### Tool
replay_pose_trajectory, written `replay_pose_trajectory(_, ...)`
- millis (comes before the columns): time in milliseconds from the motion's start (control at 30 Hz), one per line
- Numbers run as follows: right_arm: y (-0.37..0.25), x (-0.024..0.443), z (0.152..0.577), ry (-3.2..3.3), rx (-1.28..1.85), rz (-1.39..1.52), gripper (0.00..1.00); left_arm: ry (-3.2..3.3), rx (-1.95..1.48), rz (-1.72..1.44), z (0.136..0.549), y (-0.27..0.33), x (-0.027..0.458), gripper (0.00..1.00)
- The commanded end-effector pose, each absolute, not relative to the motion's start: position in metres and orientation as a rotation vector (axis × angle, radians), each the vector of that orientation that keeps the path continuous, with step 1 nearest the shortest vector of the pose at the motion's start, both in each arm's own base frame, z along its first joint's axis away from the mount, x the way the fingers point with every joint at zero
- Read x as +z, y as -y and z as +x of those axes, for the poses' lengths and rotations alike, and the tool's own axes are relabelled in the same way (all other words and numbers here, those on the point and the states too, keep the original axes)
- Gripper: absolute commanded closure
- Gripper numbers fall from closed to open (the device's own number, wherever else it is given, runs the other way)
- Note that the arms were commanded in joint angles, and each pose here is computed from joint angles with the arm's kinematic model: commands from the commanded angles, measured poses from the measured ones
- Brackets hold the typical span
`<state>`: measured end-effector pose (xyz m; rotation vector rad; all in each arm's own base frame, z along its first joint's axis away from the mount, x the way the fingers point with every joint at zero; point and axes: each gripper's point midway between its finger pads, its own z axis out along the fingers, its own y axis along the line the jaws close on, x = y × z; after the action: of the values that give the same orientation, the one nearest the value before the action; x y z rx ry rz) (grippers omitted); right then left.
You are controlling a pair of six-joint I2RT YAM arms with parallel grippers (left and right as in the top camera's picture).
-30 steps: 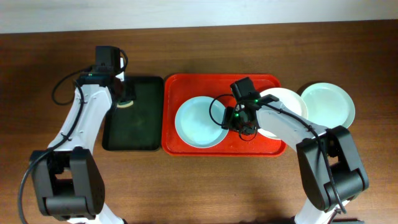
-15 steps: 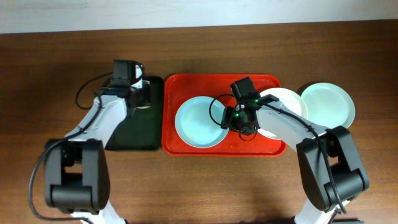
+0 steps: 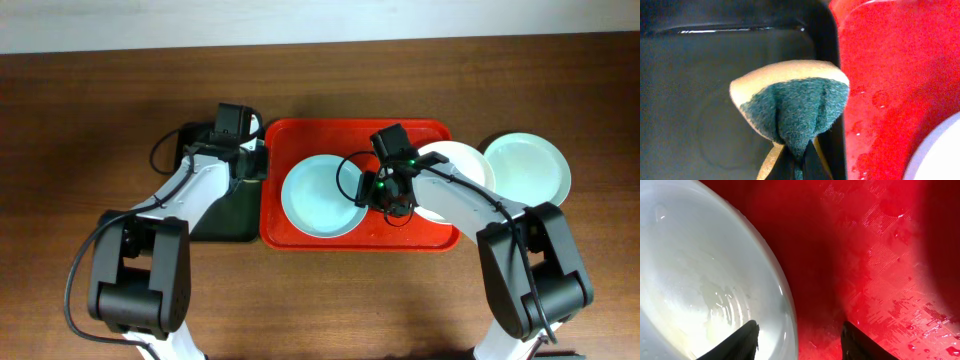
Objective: Clean dirty plates on tray and stack at the side
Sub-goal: 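Carry the sponge left and set it on the black tray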
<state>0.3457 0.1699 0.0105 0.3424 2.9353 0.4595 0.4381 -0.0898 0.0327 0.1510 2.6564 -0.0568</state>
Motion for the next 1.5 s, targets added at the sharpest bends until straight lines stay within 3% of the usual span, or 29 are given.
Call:
replay_pose_trajectory(0,-0.166,0.011,0.345,-2.929,0.421,0.347,0.45,-2.652,0.039,0.159,0.439,0.081,0.033,1.0)
replay_pose_trajectory(233,-0.166,0.011,0.345,-2.929,0.421,0.347,0.45,-2.621,0.181,0.066,0.437,0.044,0.069,1.0)
replay_pose_trajectory(500,-0.166,0.011,0.345,-2.929,0.421,0.347,0.44,-2.684,0.001,-0.12,0.431,-0.01,0.06,1.0)
replay_pose_trajectory(800,-0.166,0.011,0.344,-2.935,0.415,0.309,0.46,-2.702,0.075,-0.179,0.429,-0.034,0.05,1.0)
replay_pose_trajectory(833,-0.166,0.011,0.343,-2.937,0.414,0.309,0.47,-2.704,0.074,-0.178,0.429,-0.034,0.05,1.0)
replay_pose_trajectory(933,-0.166,0.011,0.343,-2.937,0.414,0.309,0.66,-2.707,0.074,-0.178,0.428,-0.034,0.049,1.0)
replay_pose_trajectory(1000,-0.166,0.011,0.343,-2.937,0.414,0.309,0.7,-2.707,0.073,-0.178,0.428,-0.034,0.049,1.0)
replay_pose_trajectory(1133,-0.165,0.011,0.344,-2.935,0.408,0.31,0.94,-2.708,0.046,-0.167,0.428,-0.029,0.048,0.99)
replay_pose_trajectory(1367,-0.162,0.01,0.346,-2.924,0.382,0.313,0.96,-2.71,0.047,-0.167,0.428,-0.029,0.048,0.98)
replay_pose_trajectory(1467,-0.162,0.01,0.346,-2.924,0.382,0.313,0.96,-2.714,0.047,-0.167,0.427,-0.029,0.047,0.92)
